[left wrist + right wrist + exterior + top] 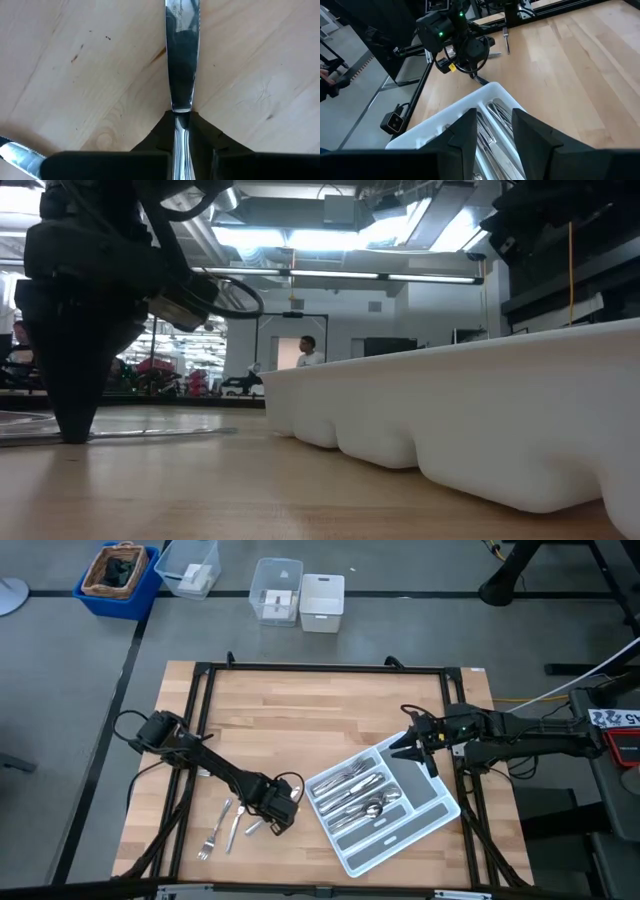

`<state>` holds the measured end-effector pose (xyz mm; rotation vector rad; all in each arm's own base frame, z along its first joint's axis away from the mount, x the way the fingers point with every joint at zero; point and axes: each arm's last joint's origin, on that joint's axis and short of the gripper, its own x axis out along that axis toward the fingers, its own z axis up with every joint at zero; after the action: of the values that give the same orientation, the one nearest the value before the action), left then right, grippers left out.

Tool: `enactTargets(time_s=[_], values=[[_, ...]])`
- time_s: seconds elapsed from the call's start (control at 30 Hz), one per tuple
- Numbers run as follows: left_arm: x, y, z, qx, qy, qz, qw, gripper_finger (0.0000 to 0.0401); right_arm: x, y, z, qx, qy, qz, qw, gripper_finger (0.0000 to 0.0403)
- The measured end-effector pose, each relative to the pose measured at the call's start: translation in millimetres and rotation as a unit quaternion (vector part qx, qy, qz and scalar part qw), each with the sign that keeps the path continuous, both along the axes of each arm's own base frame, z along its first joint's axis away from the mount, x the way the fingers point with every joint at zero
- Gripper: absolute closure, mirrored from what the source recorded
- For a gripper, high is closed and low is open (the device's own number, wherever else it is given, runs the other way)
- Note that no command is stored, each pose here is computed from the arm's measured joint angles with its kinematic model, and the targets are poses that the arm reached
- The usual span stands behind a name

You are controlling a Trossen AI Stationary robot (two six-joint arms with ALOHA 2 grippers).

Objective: Sort silverware
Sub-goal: Put the silver table knife into the silverware tray

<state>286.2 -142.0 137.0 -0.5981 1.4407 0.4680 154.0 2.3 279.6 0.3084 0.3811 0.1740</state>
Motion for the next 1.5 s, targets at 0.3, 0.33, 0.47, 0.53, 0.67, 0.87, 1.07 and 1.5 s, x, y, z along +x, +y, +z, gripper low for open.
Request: enactTargets(time_s=[0.3,0.33,0.47,0.53,0.67,0.87,1.07,1.5], values=[[-1,0,9,-0.007,-0.015,-0.002,1.000,0.0387,0,0,0,-0.002,0.001,0.001,1.000,0.0278],[-1,0,10,-0.007,-0.017,-0.002,1.000,0.0387,0,0,0,-0.002,0.001,0.001,1.000,0.0278],[-1,0,10,-0.006,-0.018,-0.005,1.000,0.0387,0,0,0,-0.002,0.002,0.001,1.000,0.0278],[-1,0,10,-0.005,-0.020,-0.010,1.000,0.0386,0,0,-1,-0.002,0.004,0.001,1.000,0.0278],[1,-1,10,-0.009,-0.030,-0.012,0.999,0.0385,0,0,-1,-0.002,0.004,0.001,1.000,0.0278],[2,-3,11,-0.012,-0.040,-0.019,0.999,0.0349,0,1,-1,0.003,0.003,0.012,1.000,0.0278],[1,-8,11,-0.015,-0.046,-0.025,0.999,0.0274,1,1,0,0.003,-0.001,0.013,1.000,0.0278],[2,-16,0,0.033,-0.055,-0.084,0.994,0.0245,34,1,0,0.020,-0.050,0.029,0.998,0.0278]])
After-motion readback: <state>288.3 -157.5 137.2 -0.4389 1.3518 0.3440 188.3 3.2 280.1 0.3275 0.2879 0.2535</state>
